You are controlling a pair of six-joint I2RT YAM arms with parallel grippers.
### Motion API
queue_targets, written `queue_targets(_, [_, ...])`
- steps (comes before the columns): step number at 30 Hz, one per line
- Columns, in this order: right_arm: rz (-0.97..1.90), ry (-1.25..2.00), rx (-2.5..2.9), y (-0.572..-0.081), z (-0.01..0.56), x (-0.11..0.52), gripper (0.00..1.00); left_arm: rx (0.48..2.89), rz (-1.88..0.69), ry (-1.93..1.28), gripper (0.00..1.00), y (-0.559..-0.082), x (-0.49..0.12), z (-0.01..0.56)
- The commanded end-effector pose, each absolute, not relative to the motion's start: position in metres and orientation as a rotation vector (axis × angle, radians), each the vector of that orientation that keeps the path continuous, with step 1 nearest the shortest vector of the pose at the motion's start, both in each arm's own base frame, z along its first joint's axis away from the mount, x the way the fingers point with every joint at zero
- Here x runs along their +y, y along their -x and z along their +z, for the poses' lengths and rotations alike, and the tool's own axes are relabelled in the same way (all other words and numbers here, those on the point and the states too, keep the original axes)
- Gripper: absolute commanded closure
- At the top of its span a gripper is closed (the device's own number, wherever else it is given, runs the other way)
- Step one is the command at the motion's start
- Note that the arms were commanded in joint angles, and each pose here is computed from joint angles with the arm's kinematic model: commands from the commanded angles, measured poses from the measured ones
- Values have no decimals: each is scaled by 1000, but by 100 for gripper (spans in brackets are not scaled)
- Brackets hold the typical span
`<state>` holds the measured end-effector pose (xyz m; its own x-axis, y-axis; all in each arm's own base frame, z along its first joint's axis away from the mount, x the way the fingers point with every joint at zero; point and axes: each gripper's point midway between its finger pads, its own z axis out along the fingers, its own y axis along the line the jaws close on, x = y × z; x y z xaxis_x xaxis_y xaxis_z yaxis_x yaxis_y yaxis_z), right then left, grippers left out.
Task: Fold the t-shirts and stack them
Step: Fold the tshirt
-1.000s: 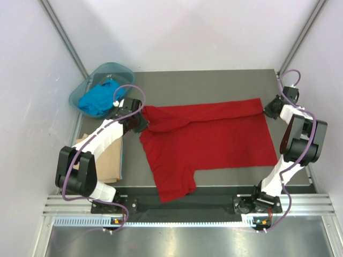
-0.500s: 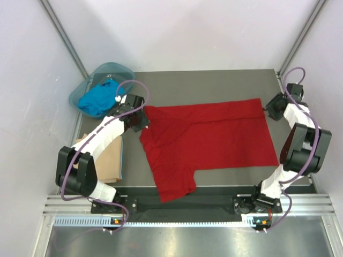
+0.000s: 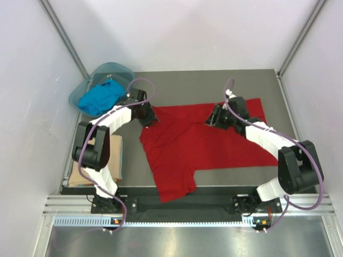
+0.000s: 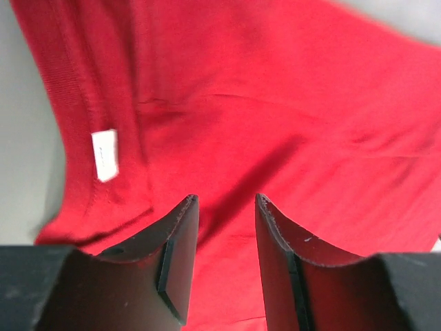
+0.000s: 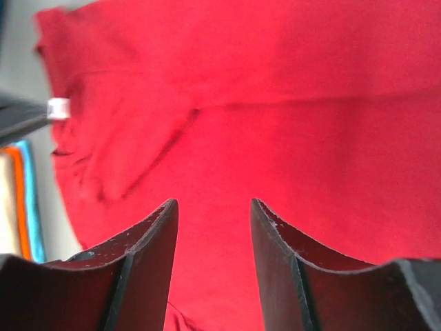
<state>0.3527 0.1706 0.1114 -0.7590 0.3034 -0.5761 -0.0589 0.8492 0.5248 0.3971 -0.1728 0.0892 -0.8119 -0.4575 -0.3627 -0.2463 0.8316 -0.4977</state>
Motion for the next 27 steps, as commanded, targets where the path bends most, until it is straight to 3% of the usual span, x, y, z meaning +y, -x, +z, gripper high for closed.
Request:
queue_targets(1, [814, -67, 2204, -370, 135, 214, 53, 2566, -693, 482, 57, -403, -179, 92])
queue_targets(7, [848, -78, 2299, -359, 104, 266, 54, 2586, -609, 480, 57, -385, -165, 76])
queue_targets(15, [842, -146, 2280, -364, 92, 320, 55, 2584, -693, 405, 58, -348, -169, 79])
queue_targets(27, [687, -353, 2356, -365, 67, 327, 54, 2627, -712, 441, 55, -314, -167, 58])
